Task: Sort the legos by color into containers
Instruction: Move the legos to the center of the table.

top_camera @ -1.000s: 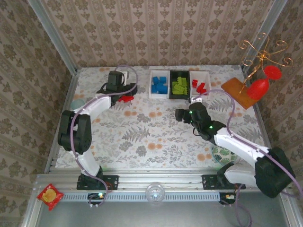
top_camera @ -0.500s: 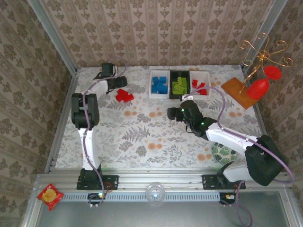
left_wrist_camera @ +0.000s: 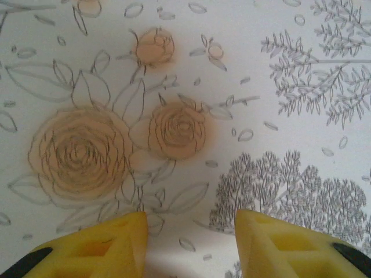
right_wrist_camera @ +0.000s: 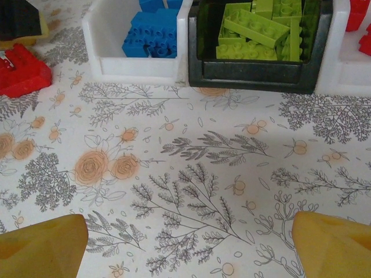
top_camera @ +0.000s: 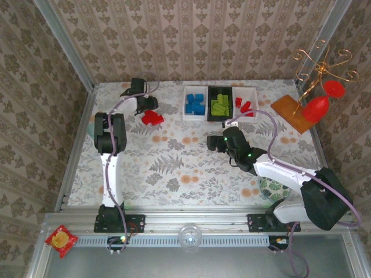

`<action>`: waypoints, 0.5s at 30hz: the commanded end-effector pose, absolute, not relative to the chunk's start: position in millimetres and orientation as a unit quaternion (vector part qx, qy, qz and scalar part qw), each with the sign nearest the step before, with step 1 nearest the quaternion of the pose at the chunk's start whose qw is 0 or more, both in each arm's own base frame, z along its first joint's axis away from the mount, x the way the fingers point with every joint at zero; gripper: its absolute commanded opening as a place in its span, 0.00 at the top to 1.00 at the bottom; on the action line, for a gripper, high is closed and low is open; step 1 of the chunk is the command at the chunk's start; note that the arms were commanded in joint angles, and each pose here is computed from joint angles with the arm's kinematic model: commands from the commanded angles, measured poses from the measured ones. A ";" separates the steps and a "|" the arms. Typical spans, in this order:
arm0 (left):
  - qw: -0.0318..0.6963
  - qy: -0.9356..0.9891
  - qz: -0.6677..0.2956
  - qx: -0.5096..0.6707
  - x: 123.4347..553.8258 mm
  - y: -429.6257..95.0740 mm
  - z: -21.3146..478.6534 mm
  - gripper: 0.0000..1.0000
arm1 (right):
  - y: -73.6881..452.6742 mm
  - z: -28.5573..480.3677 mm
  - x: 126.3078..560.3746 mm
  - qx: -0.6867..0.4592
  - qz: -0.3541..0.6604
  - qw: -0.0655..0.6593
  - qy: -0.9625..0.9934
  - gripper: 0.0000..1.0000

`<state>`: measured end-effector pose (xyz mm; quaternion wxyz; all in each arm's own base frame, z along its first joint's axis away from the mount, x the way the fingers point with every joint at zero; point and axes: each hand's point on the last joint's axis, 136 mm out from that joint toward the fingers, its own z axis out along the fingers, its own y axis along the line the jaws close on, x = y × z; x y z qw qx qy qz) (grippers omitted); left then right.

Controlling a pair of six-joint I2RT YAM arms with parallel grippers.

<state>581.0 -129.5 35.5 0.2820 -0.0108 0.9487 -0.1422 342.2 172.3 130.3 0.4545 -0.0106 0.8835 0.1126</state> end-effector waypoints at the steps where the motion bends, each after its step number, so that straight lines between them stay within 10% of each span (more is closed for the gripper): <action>1: 0.257 0.953 -0.159 -0.006 550.4 -143.6 38.6 0.56 | 167.7 140.4 343.2 0.002 0.115 0.474 0.873 0.07; 15: 0.231 0.957 -0.166 0.062 448.8 -197.9 33.4 0.61 | 161.9 141.5 335.8 0.003 0.121 0.480 0.869 0.07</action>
